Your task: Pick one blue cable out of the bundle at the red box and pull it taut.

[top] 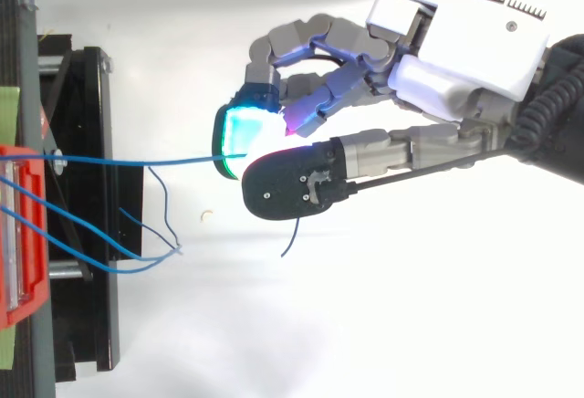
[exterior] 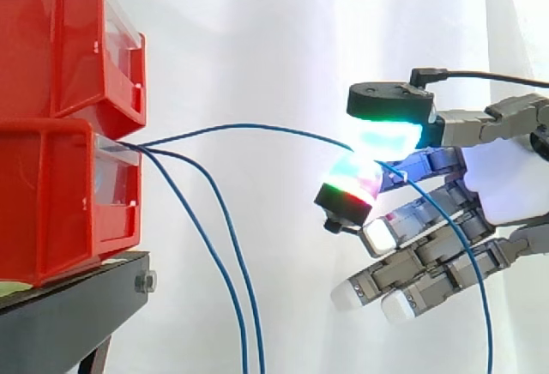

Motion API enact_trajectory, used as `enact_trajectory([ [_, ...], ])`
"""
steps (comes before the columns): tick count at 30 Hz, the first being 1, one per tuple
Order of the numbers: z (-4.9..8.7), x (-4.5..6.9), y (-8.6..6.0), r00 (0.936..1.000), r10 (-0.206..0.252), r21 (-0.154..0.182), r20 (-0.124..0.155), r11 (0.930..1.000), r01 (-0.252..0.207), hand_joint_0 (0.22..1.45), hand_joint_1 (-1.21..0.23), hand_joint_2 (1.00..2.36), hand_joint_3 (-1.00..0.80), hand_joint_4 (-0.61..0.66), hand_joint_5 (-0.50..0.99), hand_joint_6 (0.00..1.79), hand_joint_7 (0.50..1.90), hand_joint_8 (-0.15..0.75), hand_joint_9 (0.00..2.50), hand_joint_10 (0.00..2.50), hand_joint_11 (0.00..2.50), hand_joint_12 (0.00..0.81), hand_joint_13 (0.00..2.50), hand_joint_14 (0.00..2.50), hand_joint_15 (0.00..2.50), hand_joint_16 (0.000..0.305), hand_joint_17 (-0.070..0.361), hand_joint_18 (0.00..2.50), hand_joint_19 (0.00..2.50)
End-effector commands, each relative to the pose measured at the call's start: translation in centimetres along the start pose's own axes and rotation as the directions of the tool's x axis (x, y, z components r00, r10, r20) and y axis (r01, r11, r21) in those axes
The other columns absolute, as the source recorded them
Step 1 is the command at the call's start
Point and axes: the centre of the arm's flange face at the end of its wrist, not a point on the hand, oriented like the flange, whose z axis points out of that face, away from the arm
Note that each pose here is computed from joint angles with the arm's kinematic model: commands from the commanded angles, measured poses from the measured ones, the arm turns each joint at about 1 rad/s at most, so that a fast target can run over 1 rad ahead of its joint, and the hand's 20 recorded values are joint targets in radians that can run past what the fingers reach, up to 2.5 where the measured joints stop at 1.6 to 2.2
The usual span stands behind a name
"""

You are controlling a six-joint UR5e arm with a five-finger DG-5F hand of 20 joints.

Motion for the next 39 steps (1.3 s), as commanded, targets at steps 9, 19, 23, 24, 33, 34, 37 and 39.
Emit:
enact_trajectory([
  [9,0.01,0.01,0.00,1.0000,0.000,0.000,0.000,1.0000,0.000,0.59,-0.49,1.01,-0.30,-0.06,-0.11,0.84,1.18,0.228,0.96,0.02,0.67,0.306,0.43,0.01,0.23,0.044,0.098,0.42,0.39],
  [19,0.01,0.01,0.00,1.0000,0.000,0.000,0.000,1.0000,0.000,0.58,-0.54,1.01,-0.36,-0.05,-0.12,0.84,1.18,0.224,0.95,0.02,0.69,0.297,0.42,0.01,0.24,0.041,0.092,0.39,0.39],
  [23,-0.01,0.00,-0.01,1.0000,-0.001,0.001,0.000,1.0000,0.001,0.57,-0.53,1.01,-0.37,-0.05,-0.12,0.84,1.18,0.222,0.96,0.02,0.68,0.297,0.42,0.01,0.24,0.041,0.093,0.39,0.39],
  [24,-0.01,0.00,-0.01,1.0000,-0.001,0.001,0.000,1.0000,0.001,0.57,-0.52,1.01,-0.38,-0.05,-0.12,0.84,1.18,0.223,0.96,0.02,0.69,0.297,0.42,0.01,0.24,0.041,0.093,0.39,0.39],
  [33,0.01,0.01,0.00,1.0000,0.000,0.000,0.000,1.0000,0.000,0.56,-0.51,1.01,-0.42,-0.05,-0.12,0.84,1.18,0.225,0.95,0.02,0.69,0.300,0.42,0.01,0.23,0.041,0.093,0.39,0.39],
  [34,0.01,0.01,0.00,1.0000,0.000,0.000,0.000,1.0000,0.000,0.56,-0.51,1.01,-0.42,-0.05,-0.11,0.84,1.17,0.226,0.95,0.02,0.68,0.300,0.42,0.01,0.24,0.041,0.093,0.39,0.39],
  [37,-0.01,0.00,-0.01,1.0000,-0.001,0.001,0.000,1.0000,0.001,0.56,-0.51,1.01,-0.42,-0.05,-0.11,0.84,1.18,0.229,0.96,0.02,0.69,0.299,0.42,0.01,0.23,0.041,0.093,0.39,0.38],
  [39,-0.01,0.00,-0.01,1.0000,-0.001,0.001,0.000,1.0000,0.001,0.58,-0.53,1.01,-0.40,-0.05,-0.11,0.84,1.18,0.225,0.96,0.02,0.68,0.294,0.43,0.01,0.23,0.040,0.091,0.40,0.38],
])
